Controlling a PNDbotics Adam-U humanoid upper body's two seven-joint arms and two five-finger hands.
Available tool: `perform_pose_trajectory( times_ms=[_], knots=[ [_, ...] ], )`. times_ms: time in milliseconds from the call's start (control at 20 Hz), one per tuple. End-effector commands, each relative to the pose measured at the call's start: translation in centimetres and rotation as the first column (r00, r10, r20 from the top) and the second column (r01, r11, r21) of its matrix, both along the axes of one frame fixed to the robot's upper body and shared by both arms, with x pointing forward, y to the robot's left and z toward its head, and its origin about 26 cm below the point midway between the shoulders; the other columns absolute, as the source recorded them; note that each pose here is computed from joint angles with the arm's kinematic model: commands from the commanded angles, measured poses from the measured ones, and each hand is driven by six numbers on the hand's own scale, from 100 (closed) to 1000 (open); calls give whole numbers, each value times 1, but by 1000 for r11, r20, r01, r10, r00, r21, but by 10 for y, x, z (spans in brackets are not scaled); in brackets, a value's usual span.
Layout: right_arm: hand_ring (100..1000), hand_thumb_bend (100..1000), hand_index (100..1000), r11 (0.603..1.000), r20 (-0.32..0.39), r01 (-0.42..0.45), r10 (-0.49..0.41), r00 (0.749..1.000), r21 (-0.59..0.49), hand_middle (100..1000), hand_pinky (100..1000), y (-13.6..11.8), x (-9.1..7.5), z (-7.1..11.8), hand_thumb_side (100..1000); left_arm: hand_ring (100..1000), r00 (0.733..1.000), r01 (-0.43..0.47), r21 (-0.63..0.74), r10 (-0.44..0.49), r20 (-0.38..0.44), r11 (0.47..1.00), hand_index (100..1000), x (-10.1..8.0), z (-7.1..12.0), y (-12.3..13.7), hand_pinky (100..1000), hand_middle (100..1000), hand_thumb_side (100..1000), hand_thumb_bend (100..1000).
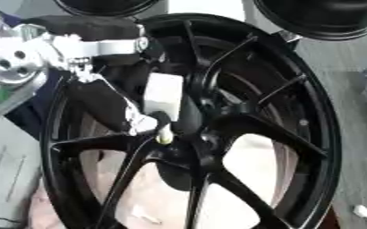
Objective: Pull the pin out of the wheel hub.
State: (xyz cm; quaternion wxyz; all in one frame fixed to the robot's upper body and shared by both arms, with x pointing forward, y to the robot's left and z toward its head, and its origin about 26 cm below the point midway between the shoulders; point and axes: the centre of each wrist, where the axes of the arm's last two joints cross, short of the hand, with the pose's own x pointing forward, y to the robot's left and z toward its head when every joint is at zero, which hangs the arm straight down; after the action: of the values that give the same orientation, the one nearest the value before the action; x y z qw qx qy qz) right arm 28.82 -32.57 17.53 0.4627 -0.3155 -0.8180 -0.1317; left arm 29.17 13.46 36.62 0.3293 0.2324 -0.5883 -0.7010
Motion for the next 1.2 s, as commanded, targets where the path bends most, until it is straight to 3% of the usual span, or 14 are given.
perform_pose_trajectory(
  times_ms=[50, 300, 350, 500, 850, 900, 950, 1200],
  knots=[
    [820, 100, 733, 1000, 19, 6, -6, 1000, -16, 621, 800, -3, -2, 7, 535, 456, 999, -52, -5, 52, -14, 999, 415, -6, 11, 7, 598, 285, 322, 274],
    [820, 100, 733, 1000, 19, 6, -6, 1000, -16, 621, 800, -3, -2, 7, 535, 456, 999, -53, -7, 52, -15, 999, 415, -7, 11, 7, 598, 285, 322, 274],
    [820, 100, 733, 1000, 19, 6, -6, 1000, -16, 621, 799, -3, -2, 7, 537, 387, 999, -51, -7, 51, -16, 999, 326, -7, 11, 7, 558, 192, 312, 282],
    [819, 100, 732, 1000, 22, 12, -11, 1000, -10, 620, 799, -4, -2, 7, 535, 382, 999, -31, -24, 31, -22, 999, 321, -9, 11, 7, 557, 184, 294, 242],
    [819, 100, 732, 1000, 24, 14, -14, 1000, -9, 620, 799, -4, -2, 7, 535, 382, 1000, -16, -94, 15, -9, 995, 321, -20, 18, 15, 557, 184, 294, 242],
    [819, 100, 732, 1000, 24, 14, -14, 1000, -9, 620, 799, -4, -2, 7, 531, 373, 1000, -16, -96, 15, -7, 995, 311, -21, 19, 16, 554, 172, 265, 168],
    [819, 100, 732, 1000, 23, 21, -20, 1000, -8, 620, 798, -5, -3, 7, 527, 362, 1000, -18, -103, 19, 18, 995, 299, -22, 23, 17, 550, 156, 231, 100],
    [818, 100, 732, 999, 30, 45, -44, 999, -8, 620, 798, -8, -5, 7, 520, 355, 982, -62, -210, 97, 160, 976, 291, -24, 39, 38, 548, 144, 209, 100]
  ],
)
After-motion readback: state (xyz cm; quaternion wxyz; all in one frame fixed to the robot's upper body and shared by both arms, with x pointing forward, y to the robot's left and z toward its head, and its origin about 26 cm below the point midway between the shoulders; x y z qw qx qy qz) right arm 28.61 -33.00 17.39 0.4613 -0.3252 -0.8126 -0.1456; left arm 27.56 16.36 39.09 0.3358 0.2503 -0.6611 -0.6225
